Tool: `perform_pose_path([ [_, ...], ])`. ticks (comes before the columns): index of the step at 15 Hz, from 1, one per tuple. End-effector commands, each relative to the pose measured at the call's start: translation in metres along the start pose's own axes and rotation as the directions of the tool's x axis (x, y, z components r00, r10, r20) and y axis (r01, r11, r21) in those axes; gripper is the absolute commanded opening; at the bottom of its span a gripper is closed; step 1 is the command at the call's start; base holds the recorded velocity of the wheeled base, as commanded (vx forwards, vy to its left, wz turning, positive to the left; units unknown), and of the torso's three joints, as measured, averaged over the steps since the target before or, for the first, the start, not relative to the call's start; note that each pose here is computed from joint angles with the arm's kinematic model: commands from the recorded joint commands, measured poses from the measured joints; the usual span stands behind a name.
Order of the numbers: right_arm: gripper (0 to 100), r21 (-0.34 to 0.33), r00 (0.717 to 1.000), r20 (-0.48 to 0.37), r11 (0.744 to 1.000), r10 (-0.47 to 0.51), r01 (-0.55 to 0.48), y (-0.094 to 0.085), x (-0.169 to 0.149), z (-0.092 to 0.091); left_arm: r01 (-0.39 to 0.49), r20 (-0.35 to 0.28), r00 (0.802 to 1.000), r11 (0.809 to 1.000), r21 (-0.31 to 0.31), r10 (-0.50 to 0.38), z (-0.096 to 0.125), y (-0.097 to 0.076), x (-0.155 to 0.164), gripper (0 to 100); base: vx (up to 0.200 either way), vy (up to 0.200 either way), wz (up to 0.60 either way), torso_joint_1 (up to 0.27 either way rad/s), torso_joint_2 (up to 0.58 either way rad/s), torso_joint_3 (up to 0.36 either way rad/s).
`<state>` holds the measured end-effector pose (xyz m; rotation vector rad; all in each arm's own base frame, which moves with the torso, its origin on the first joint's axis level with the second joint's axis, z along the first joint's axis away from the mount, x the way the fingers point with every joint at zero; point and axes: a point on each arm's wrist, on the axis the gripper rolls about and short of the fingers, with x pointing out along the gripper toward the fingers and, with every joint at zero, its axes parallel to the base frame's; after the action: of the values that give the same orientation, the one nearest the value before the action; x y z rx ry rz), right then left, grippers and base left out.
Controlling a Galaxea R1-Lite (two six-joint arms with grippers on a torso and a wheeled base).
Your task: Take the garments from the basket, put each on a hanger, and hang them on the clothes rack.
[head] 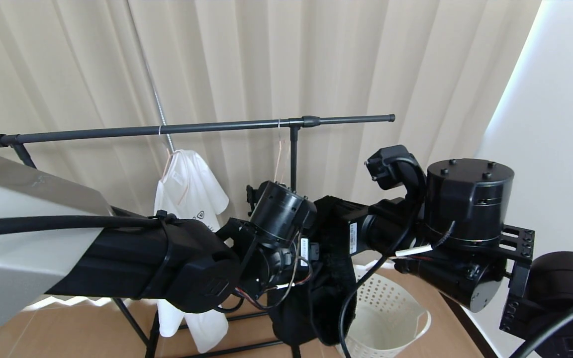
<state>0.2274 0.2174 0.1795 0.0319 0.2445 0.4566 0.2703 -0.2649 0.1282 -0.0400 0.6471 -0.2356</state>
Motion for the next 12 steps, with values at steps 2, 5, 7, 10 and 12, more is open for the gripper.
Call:
perform_pose_path([
  [2, 0, 0.011, 0.999, 0.041, 1.0, 0.008, -0.008, -0.002, -0.011, 0.011, -0.052, 0.001, 0.999, 0.999, -0.007, 0.052, -0.001, 0.01, 0.003, 100, 0.0, 0.0, 0.0, 0.0, 0.0, 0.0],
  [5, 0, 0.016, 0.997, 0.07, 1.0, 0.009, -0.01, -0.004, -0.021, 0.02, -0.082, -0.021, 0.996, 0.997, 0.001, 0.082, -0.008, 0.017, 0.006, 100, 0.0, 0.0, 0.0, 0.0, 0.0, 0.0],
  [7, 0, 0.003, 0.996, 0.094, 1.0, 0.007, -0.008, -0.007, -0.03, 0.025, -0.111, -0.041, 0.993, 0.994, 0.0, 0.111, -0.013, 0.027, 0.01, 100, 0.0, 0.0, 0.0, 0.0, 0.0, 0.0],
  [10, 0, 0.005, 0.994, 0.107, 1.0, -0.006, 0.006, -0.013, -0.033, 0.029, -0.13, -0.067, 0.989, 0.991, 0.008, 0.13, -0.02, 0.033, 0.012, 100, 0.0, 0.0, 0.0, 0.0, 0.0, 0.0],
  [12, 0, 0.01, 0.993, 0.113, 1.0, -0.019, 0.018, -0.016, -0.032, 0.031, -0.137, -0.082, 0.987, 0.99, 0.017, 0.138, -0.025, 0.036, 0.013, 100, 0.0, 0.0, 0.0, 0.0, 0.0, 0.0],
])
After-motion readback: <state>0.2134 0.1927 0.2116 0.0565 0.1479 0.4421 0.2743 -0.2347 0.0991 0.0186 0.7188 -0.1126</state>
